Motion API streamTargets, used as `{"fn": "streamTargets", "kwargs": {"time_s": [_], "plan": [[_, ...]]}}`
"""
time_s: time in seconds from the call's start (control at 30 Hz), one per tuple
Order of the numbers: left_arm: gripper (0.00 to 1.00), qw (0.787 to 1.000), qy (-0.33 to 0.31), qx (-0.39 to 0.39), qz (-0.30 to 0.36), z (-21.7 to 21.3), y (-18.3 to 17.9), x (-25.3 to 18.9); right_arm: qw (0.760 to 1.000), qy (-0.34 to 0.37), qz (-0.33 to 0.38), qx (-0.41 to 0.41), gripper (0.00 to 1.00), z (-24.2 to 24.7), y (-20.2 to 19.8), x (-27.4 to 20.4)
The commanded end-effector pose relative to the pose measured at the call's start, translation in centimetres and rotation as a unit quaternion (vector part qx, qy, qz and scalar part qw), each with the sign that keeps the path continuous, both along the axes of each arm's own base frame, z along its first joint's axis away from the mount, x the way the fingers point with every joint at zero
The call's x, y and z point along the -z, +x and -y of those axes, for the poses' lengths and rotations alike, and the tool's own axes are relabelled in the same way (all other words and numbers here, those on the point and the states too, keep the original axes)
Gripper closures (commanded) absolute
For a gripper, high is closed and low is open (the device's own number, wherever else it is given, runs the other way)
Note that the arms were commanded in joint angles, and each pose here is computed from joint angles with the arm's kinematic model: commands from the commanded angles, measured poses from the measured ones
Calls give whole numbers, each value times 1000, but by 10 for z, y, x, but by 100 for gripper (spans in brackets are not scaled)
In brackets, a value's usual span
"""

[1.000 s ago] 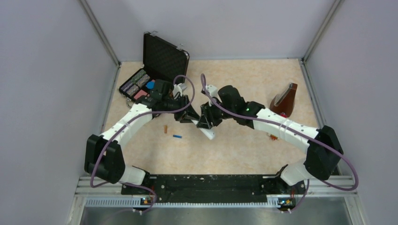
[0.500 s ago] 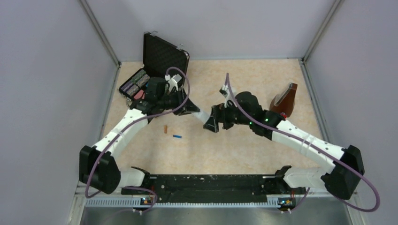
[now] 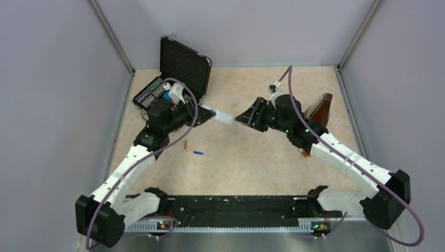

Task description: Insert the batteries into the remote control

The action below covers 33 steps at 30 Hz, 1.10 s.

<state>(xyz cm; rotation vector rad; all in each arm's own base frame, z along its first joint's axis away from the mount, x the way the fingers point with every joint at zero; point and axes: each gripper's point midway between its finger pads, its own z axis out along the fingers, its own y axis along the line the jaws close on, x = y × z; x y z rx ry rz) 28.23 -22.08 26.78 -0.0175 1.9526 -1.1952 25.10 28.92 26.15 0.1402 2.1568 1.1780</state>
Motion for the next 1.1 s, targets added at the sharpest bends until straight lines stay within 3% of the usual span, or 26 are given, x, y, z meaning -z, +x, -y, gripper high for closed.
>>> {"fn": "streamTargets", "kwargs": {"time_s": [0.0, 0.2, 0.5, 1.07], "plan": [[100, 996, -40, -15, 74, -2, 4, -40, 998, 61, -12, 18, 53, -9, 7, -32], [100, 997, -44, 1, 64, 2, -1, -35, 998, 60, -18, 22, 54, -12, 11, -24], [100, 997, -52, 17, 57, 6, -5, -33, 998, 58, -18, 13, 71, -20, 18, -20], [100, 996, -62, 25, 52, 7, -11, -36, 999, 48, -23, 0, 71, -28, 21, 0]]}}
